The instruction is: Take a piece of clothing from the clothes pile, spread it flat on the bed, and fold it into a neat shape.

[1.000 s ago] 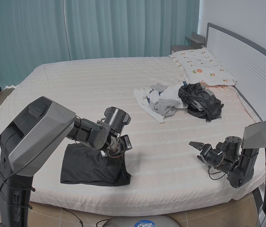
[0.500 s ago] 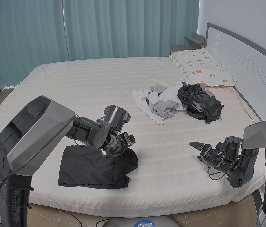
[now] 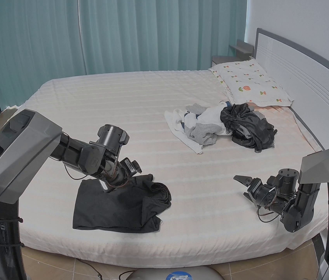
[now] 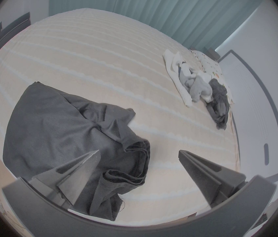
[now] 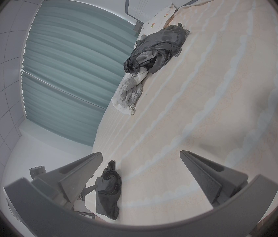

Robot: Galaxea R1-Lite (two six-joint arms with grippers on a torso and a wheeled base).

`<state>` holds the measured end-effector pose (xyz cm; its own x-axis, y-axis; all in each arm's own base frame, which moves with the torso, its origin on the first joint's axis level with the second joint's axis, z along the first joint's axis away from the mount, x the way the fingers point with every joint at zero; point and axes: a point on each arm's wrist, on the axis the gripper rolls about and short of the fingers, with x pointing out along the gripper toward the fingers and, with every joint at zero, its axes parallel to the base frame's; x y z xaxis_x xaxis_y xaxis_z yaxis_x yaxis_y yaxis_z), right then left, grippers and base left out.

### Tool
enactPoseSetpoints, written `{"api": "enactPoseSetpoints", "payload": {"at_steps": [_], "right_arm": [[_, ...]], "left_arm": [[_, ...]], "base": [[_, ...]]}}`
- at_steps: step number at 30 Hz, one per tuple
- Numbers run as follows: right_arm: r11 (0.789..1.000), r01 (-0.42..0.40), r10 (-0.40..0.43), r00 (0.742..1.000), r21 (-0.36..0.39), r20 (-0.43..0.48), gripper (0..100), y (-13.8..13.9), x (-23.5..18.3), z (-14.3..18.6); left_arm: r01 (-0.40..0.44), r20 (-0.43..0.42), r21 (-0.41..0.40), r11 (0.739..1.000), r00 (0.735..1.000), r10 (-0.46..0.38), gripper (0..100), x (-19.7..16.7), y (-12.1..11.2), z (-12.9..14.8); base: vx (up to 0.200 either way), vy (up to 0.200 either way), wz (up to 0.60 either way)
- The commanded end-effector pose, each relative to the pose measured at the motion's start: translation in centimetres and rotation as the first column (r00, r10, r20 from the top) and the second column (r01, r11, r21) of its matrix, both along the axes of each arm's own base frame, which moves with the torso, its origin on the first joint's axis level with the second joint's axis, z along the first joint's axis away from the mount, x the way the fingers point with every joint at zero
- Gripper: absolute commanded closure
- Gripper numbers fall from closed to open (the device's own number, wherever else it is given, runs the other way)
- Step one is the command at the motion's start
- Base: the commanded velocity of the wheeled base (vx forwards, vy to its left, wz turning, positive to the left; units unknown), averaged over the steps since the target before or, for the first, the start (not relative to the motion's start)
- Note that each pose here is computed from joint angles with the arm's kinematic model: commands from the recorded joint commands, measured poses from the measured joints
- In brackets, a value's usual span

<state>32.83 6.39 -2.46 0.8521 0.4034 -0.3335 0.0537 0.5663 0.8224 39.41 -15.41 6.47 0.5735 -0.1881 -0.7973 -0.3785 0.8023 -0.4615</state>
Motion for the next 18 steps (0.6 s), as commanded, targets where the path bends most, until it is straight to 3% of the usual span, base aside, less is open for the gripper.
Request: {"api": "enactPoseSetpoints", "payload": {"at_steps": [1, 8, 14, 18], "right_arm": [[1.000, -0.002, 0.002, 1.000, -0.001, -0.001, 0, 0.0, 0.0, -0.1], [1.000, -0.004, 0.004, 1.000, -0.003, 0.007, 0, 0.2, 0.1, 0.0], [1.000, -0.027, 0.027, 1.000, -0.008, 0.002, 0, 1.0, 0.1, 0.0], [0.999, -0.049, 0.049, 0.999, -0.009, 0.006, 0, 1.7, -0.1, 0.1]], "left_arm": [[-0.030, -0.004, -0.097, 0.995, 1.000, 0.030, 0, -0.9, 4.1, 2.1], [-0.088, 0.017, -0.171, 0.981, 0.996, 0.092, 0, -1.0, 7.9, 1.2], [-0.125, -0.013, -0.257, 0.958, 0.992, 0.126, 0, -1.3, 9.7, -0.1], [-0.137, -0.015, -0.268, 0.954, 0.990, 0.138, 0, -1.4, 10.6, -0.1]], "base": [[0.000, 0.200, 0.00], [0.000, 0.200, 0.00], [0.000, 0.200, 0.00], [0.000, 0.200, 0.00]]}}
